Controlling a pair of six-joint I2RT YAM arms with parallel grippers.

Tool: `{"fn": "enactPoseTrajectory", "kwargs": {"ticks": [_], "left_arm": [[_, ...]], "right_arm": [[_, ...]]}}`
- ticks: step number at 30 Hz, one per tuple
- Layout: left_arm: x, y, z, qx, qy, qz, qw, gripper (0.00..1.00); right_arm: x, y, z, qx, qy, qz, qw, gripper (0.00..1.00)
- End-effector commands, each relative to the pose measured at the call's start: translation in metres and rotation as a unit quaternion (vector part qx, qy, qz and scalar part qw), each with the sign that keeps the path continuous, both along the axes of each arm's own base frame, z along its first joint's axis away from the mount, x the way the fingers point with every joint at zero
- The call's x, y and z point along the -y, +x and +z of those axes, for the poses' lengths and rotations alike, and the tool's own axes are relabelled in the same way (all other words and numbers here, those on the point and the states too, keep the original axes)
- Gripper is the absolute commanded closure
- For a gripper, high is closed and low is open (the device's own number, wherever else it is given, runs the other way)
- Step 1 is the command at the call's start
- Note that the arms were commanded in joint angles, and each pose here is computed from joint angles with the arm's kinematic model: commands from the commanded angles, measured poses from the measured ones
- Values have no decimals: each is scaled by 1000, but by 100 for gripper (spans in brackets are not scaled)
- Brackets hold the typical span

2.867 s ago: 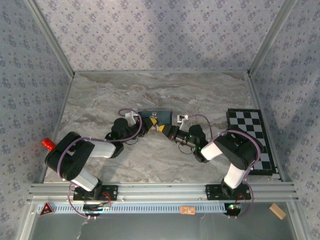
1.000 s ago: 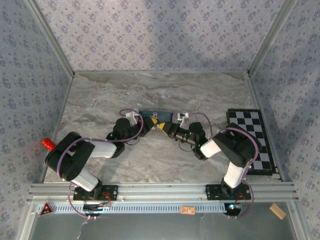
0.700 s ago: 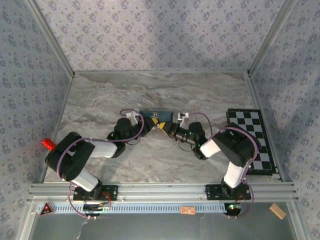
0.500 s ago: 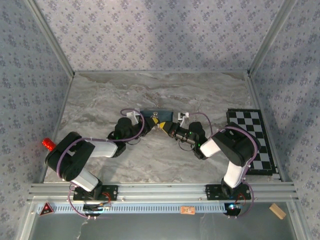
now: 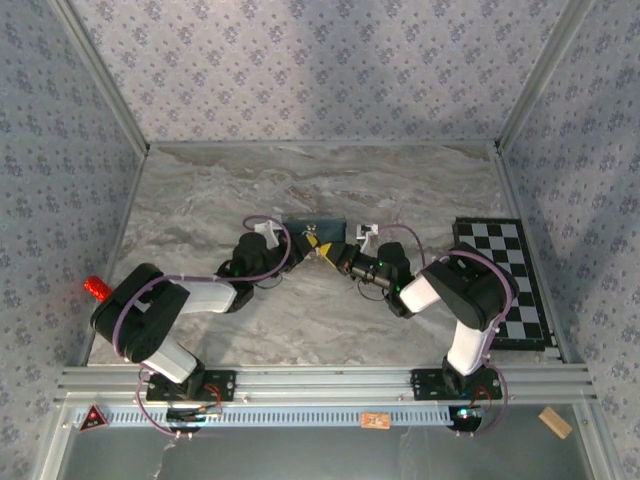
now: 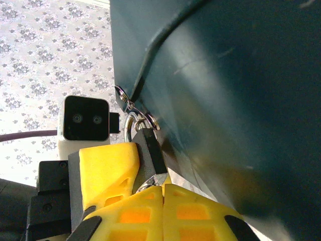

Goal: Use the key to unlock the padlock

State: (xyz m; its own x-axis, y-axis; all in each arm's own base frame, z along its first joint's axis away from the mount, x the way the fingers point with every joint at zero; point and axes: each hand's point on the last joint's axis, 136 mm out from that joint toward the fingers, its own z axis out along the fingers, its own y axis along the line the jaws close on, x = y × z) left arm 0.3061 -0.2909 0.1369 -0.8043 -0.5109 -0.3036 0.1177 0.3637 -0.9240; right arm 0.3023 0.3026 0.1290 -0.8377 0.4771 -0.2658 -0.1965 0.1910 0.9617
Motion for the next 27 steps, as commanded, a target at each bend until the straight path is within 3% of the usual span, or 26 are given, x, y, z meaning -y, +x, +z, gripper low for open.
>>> {"fn": "enactPoseTrajectory", "kwargs": {"ticks": [1,12,20,23,27], "left_arm": [[26,-28,18,20,-7,-75,997,100],[1,-13,18,10,16,-24,1000,100],[-7,-1,22,-16,39,5,999,100],[-10,0,22,-32,49,14,998,100],[-11,0,24,-49,50,19,997,100]], "right_arm": [[1,17,12,16,12,-22,1000,87],[24,8,-3,16,-22,-55,998,60],[55,-8,-12,53,-133,-67,987,49],[62,-19,-3,118,-229,-72,964,46],[66,-39,22,271,-377,-66,883,45]]}}
